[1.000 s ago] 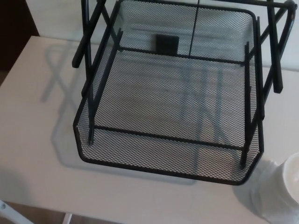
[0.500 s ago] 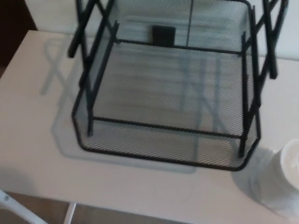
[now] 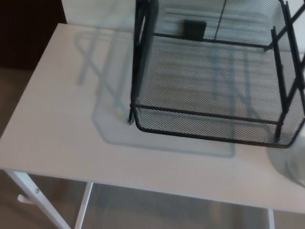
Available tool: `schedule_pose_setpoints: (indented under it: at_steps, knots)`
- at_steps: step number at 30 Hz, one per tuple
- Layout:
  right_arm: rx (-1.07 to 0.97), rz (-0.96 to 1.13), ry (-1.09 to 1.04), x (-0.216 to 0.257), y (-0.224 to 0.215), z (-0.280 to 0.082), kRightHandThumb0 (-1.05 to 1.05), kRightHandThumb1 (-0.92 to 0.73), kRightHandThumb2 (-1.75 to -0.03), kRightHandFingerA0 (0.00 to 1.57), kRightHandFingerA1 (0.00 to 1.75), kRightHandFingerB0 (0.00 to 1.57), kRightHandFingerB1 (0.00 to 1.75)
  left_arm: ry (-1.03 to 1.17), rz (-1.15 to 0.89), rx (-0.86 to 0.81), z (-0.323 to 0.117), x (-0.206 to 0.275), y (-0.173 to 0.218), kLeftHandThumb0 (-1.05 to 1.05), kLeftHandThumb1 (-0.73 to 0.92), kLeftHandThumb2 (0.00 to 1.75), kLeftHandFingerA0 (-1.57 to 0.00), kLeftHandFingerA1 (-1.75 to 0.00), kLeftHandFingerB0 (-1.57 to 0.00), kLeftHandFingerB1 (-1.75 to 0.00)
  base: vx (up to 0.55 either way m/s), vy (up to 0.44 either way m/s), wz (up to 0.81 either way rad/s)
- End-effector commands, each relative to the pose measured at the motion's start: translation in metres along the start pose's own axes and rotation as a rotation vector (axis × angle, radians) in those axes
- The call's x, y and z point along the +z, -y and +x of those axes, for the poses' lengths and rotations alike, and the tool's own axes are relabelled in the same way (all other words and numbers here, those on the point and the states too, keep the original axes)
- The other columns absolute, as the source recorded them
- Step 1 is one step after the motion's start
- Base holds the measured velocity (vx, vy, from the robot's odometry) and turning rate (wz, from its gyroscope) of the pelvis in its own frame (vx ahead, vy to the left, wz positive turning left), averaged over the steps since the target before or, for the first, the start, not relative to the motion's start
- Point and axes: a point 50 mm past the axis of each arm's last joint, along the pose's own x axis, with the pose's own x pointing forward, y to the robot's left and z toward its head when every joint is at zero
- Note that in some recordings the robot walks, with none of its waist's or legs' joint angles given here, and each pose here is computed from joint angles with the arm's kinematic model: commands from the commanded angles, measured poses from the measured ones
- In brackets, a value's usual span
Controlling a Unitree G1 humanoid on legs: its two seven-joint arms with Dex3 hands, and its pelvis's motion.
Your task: The robot walks towards a desk on which a file tray is kept in the middle and a toilet paper roll is kept on its right. The robot uses its right hand to hook on finger in the gap of the roll and grabs it, lifts it and places it on the tray.
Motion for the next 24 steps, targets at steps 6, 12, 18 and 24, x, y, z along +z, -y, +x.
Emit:
schedule_pose_setpoints:
  at_steps: [6,12,18,24]
  knots:
    - [-0.031,-0.085,0.021,0.0091,0.0057,0.0010,-1.05,-0.51,-1.25,0.00,0.87,0.00,0.85,0.023,-0.017,-0.008,-0.0001,0.0003,0.0010,-0.81,0.70,1.02,-0.44,-0.78,-0.07,-0.51,-0.12,-0.329,-0.05]
    - [-0.034,-0.020,0.038,0.0103,0.0075,0.0006,-1.05,-0.47,-1.19,0.04,0.94,0.00,0.87,0.033,-0.018,-0.001,0.0007,-0.0008,0.0022,-0.40,0.52,1.11,-0.05,-0.55,-0.02,-0.53,-0.03,-0.119,-0.01]
    - [-0.034,-0.019,0.038,0.0103,0.0075,0.0006,-1.05,-0.47,-1.19,0.04,0.94,0.00,0.87,0.031,-0.045,-0.004,0.0009,-0.0011,0.0017,-0.40,0.52,1.10,-0.05,-0.55,-0.02,-0.53,-0.04,0.081,-0.02]
    - [-0.034,-0.019,0.039,0.0103,0.0074,0.0006,-1.05,-0.47,-1.19,0.04,0.94,0.00,0.87,0.016,-0.025,0.001,0.0001,0.0001,0.0013,-0.80,0.70,0.98,-0.16,-0.60,-0.07,-0.50,-0.02,0.191,0.11]
